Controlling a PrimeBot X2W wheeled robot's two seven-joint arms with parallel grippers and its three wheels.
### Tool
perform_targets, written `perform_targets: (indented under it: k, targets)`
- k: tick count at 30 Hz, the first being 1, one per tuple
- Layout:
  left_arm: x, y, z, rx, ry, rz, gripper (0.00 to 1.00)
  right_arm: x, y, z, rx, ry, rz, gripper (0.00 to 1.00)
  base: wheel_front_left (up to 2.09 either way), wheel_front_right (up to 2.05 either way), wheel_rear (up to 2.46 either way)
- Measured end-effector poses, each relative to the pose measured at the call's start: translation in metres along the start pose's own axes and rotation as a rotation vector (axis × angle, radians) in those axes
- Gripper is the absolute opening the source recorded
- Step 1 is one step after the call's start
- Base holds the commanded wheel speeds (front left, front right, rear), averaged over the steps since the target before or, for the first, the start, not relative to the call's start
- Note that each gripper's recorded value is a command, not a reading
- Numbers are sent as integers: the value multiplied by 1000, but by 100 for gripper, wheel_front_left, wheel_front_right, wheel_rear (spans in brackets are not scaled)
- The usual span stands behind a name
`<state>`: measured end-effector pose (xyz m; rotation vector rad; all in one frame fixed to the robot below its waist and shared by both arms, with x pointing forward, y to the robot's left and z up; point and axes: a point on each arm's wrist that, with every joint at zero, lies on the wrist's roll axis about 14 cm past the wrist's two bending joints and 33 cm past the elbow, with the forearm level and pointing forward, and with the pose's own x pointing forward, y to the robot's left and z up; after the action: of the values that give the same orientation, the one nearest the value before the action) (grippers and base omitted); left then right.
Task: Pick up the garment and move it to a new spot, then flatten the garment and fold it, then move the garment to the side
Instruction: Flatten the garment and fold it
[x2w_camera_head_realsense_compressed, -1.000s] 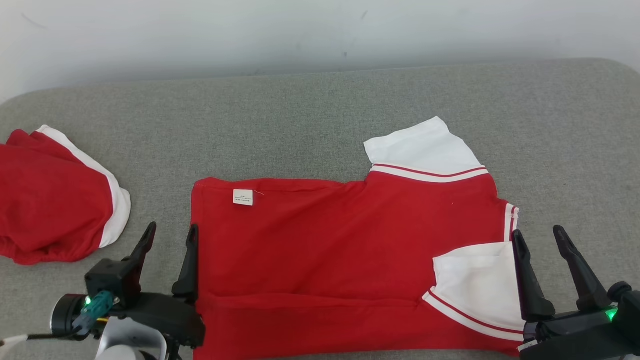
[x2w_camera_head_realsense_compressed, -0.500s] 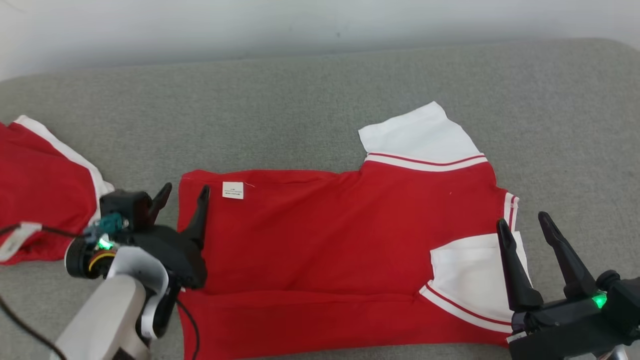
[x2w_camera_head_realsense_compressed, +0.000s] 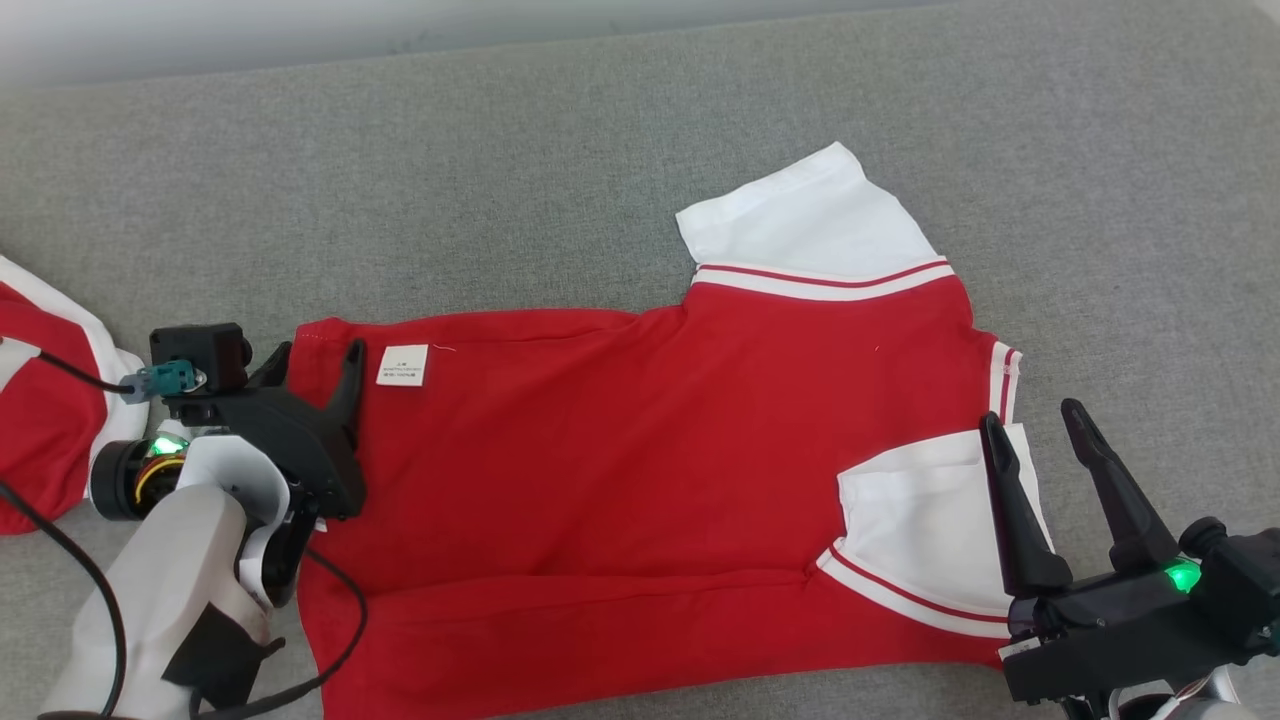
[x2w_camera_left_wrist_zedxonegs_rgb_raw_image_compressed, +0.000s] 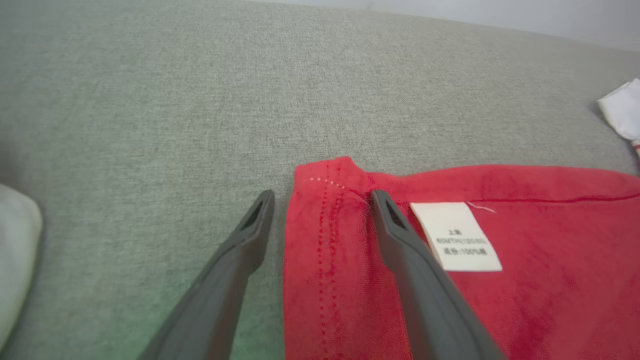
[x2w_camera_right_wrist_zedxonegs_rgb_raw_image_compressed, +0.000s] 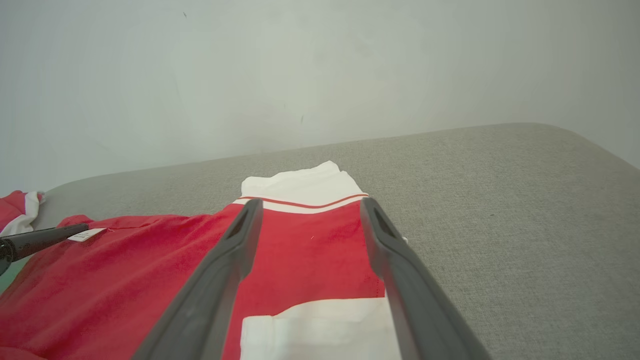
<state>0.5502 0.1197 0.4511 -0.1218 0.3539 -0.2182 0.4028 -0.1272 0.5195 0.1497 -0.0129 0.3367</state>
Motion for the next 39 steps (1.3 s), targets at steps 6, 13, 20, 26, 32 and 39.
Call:
perform_targets:
  k: [6, 13, 20, 26, 32, 39]
  targets:
    - [3, -2, 2, -7, -35, -15, 0, 1, -7, -1, 1, -5, -18, 100, 0, 0, 0]
    - [-7, -7, 20, 15, -137, -17, 0, -1, -21, 9, -14, -39, -63, 100, 0, 0, 0]
    - [-26, -14, 28, 28, -197, -21, 0, 6, -52, 31, -36, -114, -130, 100, 0, 0, 0]
    - [-32, -22, 34, 35, -217, -39, 0, 44, -81, 38, -65, -131, -133, 100, 0, 0, 0]
    - [-32, -26, 36, 36, -224, -53, 0, 86, -95, 34, -102, -91, -97, 100, 0, 0, 0]
    - [-23, -28, 41, 37, -242, -63, 0, 146, -93, 4, -150, 66, -3, 100, 0, 0, 0]
